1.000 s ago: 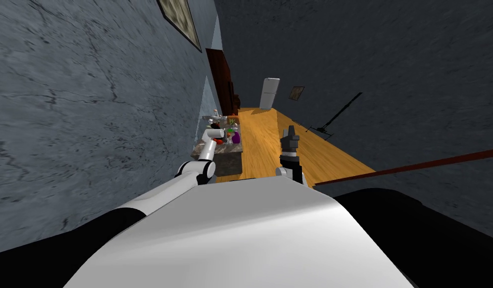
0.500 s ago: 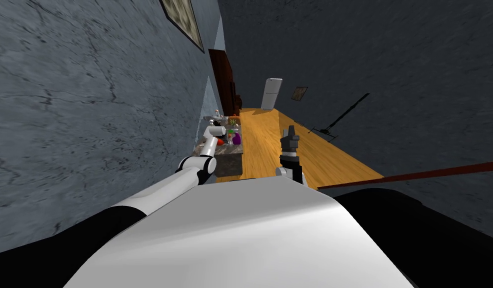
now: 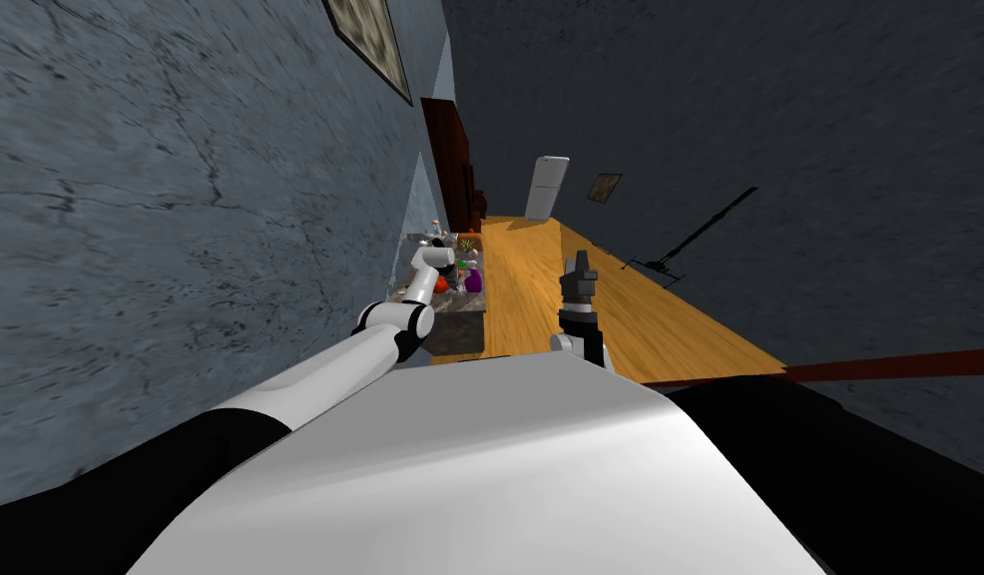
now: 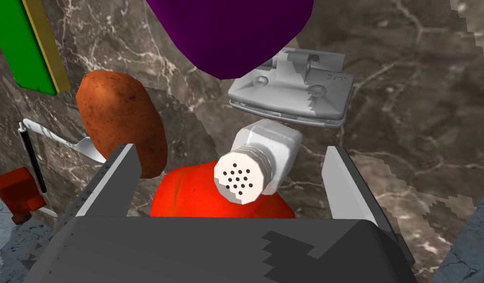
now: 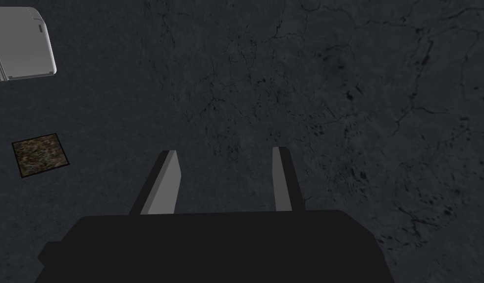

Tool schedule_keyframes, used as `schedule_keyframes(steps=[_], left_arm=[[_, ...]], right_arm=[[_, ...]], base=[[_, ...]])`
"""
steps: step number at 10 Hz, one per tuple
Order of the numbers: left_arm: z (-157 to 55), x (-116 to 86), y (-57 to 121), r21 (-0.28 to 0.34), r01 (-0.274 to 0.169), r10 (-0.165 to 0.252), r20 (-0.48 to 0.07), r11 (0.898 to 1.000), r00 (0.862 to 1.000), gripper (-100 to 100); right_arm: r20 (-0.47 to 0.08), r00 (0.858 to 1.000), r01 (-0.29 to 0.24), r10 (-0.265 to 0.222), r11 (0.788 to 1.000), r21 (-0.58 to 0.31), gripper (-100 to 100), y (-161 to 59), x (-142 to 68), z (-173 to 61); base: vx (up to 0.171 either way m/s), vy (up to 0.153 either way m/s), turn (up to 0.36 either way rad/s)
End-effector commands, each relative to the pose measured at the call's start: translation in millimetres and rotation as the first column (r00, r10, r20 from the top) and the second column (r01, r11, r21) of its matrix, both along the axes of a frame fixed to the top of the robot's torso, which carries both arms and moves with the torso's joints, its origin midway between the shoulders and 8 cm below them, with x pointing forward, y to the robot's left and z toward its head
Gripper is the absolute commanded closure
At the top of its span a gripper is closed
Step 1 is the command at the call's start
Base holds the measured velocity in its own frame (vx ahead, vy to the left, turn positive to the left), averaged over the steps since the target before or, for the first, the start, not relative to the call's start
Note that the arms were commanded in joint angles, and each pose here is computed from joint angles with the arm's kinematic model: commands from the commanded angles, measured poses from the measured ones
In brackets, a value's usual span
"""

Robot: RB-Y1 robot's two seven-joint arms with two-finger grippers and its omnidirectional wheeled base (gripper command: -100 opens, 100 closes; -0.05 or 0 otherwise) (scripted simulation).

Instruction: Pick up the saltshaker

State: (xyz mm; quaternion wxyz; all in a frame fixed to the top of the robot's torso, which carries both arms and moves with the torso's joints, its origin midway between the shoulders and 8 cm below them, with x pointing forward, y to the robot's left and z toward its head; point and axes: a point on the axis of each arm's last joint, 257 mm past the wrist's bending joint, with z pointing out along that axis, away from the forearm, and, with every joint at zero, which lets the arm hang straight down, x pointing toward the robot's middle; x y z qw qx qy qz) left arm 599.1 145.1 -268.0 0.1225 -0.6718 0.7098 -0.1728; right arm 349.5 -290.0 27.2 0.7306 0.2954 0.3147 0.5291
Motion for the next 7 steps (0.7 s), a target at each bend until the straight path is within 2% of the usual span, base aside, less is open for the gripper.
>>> schedule_keyframes(steps=[1, 2, 5, 6, 7], left_arm=[[-3.4, -9.4, 0.6, 0.009, 0.006, -0.006, -0.05, 1.0, 0.999, -100], [-4.1, -16.7, -2.3, 0.02, 0.017, -0.015, -0.095, 1.0, 0.995, -100], [-6.3, -30.3, -3.3, 0.035, 0.028, -0.022, -0.161, 0.999, 0.987, -100], [-6.6, -39.2, -4.2, 0.046, 0.038, -0.027, -0.206, 0.998, 0.978, -100], [-6.7, -39.9, -4.1, 0.046, 0.038, -0.027, -0.209, 0.998, 0.978, -100]], right_arm=[[0.0, 1.0, 0.0, 0.0, 1.0, 0.0, 0, 0.0, 0.0, 0.0], [0.0, 1.0, 0.0, 0.0, 1.0, 0.0, 0, 0.0, 0.0, 0.0], [0.0, 1.0, 0.0, 0.0, 1.0, 0.0, 0, 0.0, 0.0, 0.0], [0.0, 1.0, 0.0, 0.0, 1.0, 0.0, 0, 0.0, 0.0, 0.0], [0.0, 1.0, 0.0, 0.0, 1.0, 0.0, 0, 0.0, 0.0, 0.0]], base=[[0.062, -0.018, 0.033], [0.07, -0.013, 0.062], [0.06, -0.01, 0.045], [0.059, -0.013, 0.042], [0.054, -0.006, 0.029]])
